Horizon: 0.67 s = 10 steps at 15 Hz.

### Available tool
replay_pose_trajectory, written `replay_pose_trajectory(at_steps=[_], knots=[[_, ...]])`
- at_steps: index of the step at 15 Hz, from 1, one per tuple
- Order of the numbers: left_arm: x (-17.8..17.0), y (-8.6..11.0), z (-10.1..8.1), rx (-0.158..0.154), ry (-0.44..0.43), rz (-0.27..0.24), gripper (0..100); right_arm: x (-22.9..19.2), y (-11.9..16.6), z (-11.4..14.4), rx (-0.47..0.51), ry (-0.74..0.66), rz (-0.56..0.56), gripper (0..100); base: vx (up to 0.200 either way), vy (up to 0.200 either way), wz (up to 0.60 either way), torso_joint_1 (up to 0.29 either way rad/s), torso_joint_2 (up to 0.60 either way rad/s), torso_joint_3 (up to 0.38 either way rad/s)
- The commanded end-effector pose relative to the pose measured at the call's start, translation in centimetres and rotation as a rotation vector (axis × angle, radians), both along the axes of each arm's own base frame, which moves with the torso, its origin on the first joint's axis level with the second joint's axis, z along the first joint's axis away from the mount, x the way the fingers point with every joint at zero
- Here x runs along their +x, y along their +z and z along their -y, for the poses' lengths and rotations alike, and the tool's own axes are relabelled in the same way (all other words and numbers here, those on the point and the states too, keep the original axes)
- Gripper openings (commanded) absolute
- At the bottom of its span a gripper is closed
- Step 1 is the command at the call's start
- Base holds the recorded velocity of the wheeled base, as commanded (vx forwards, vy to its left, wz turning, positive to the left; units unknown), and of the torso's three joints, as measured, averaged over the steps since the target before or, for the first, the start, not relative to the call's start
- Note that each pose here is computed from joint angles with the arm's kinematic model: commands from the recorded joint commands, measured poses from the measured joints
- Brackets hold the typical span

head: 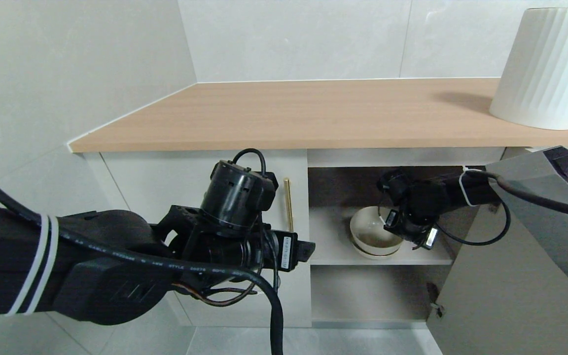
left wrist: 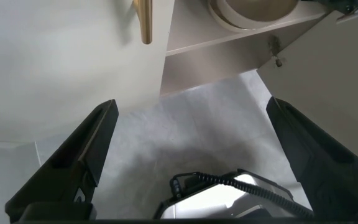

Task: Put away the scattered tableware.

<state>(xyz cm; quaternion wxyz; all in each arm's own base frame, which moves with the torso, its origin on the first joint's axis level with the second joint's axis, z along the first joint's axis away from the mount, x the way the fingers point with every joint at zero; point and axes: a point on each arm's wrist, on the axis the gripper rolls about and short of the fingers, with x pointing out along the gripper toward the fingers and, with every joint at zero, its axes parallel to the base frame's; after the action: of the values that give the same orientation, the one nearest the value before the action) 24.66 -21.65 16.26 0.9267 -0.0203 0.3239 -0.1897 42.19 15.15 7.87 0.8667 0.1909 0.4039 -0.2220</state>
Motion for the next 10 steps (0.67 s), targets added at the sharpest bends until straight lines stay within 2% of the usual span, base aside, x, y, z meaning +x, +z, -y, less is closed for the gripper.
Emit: replay_pose_trajectory(at_steps=[1,3,4,7,10], knots=[[0.0,0.1,0.0,-0.002,0.001,0.002,100,0.1,-0.2,0.0,-0.001,-0.001,-0.001,0,0.0,0.0,0.0,0.0,0.0,0.0],[0.0,0.1,0.0,-0.002,0.0,0.001,100,0.2,-0.3,0.0,-0.003,0.0,-0.003,0,0.0,0.0,0.0,0.0,0.0,0.0],[0.0,0.1,0.0,-0.002,0.0,0.001,100,0.1,-0.3,-0.1,-0.003,0.001,-0.003,100,0.0,0.0,0.0,0.0,0.0,0.0],[0.0,0.1,0.0,-0.003,0.001,0.003,100,0.0,0.1,-0.2,0.001,0.006,0.0,100,0.0,0.0,0.0,0.0,0.0,0.0],[0.0,0.1,-0.1,-0.004,0.003,0.002,100,-1.6,2.0,-1.4,0.034,0.064,0.008,100,0.0,0.0,0.0,0.0,0.0,0.0]])
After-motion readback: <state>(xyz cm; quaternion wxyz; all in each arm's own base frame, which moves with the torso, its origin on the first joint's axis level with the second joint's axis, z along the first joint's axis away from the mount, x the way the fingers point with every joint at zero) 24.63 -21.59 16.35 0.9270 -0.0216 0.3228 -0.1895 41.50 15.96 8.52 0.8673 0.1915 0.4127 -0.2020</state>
